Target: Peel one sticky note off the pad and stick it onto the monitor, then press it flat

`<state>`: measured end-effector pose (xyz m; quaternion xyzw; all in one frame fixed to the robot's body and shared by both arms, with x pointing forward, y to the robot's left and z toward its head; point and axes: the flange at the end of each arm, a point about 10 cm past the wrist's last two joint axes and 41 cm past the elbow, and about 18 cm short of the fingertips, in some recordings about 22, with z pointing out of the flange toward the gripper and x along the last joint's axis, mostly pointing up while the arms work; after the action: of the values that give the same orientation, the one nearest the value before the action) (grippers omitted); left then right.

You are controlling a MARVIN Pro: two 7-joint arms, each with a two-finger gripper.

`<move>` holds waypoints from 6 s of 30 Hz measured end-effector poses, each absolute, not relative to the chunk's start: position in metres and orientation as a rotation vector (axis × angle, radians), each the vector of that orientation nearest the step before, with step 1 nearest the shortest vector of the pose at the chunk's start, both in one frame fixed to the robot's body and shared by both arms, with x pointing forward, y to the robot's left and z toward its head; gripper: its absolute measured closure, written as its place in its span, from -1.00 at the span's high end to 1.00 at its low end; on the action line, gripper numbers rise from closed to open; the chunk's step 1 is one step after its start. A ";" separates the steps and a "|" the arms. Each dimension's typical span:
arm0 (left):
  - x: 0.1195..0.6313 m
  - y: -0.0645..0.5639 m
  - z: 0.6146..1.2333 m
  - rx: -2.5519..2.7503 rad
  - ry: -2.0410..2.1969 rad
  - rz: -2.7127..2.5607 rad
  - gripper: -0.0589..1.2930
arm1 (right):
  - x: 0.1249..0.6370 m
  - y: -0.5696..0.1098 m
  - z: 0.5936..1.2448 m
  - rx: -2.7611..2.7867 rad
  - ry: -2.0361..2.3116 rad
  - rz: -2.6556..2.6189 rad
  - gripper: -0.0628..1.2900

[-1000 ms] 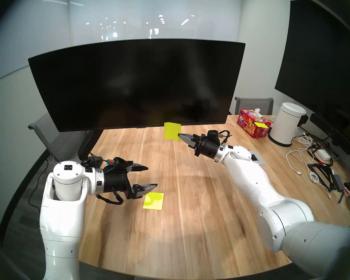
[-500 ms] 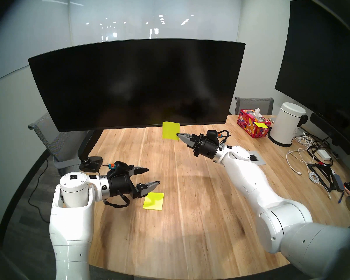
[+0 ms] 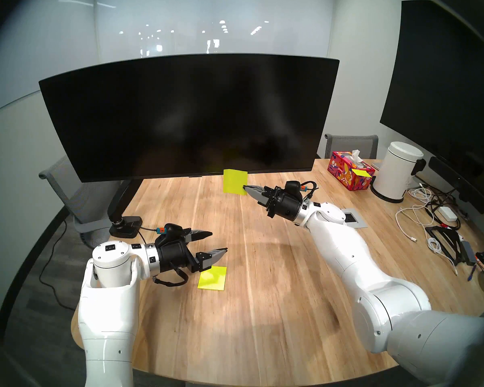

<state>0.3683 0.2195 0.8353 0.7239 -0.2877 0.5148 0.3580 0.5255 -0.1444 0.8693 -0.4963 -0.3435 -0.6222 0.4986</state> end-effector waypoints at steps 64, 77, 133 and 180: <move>0.414 0.197 0.849 1.736 -0.384 1.362 0.96 | 0.496 -0.138 0.882 -1.077 -0.683 -1.455 -0.94; 0.411 0.204 0.857 1.694 -0.252 1.284 0.96 | 0.492 -0.131 0.882 -1.062 -0.675 -1.448 -0.94; 0.416 0.207 0.880 1.537 -0.213 1.298 0.96 | 0.490 -0.109 0.880 -1.037 -0.620 -1.448 -0.94; 0.415 0.207 0.880 1.529 -0.218 1.303 0.96 | 0.489 -0.107 0.878 -1.063 -0.652 -1.455 -0.94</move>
<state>0.4155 0.2071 0.8800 0.6408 -0.0915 0.5463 0.5316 0.4888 -0.1069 0.8779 -0.4539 -0.2784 -0.6212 0.5750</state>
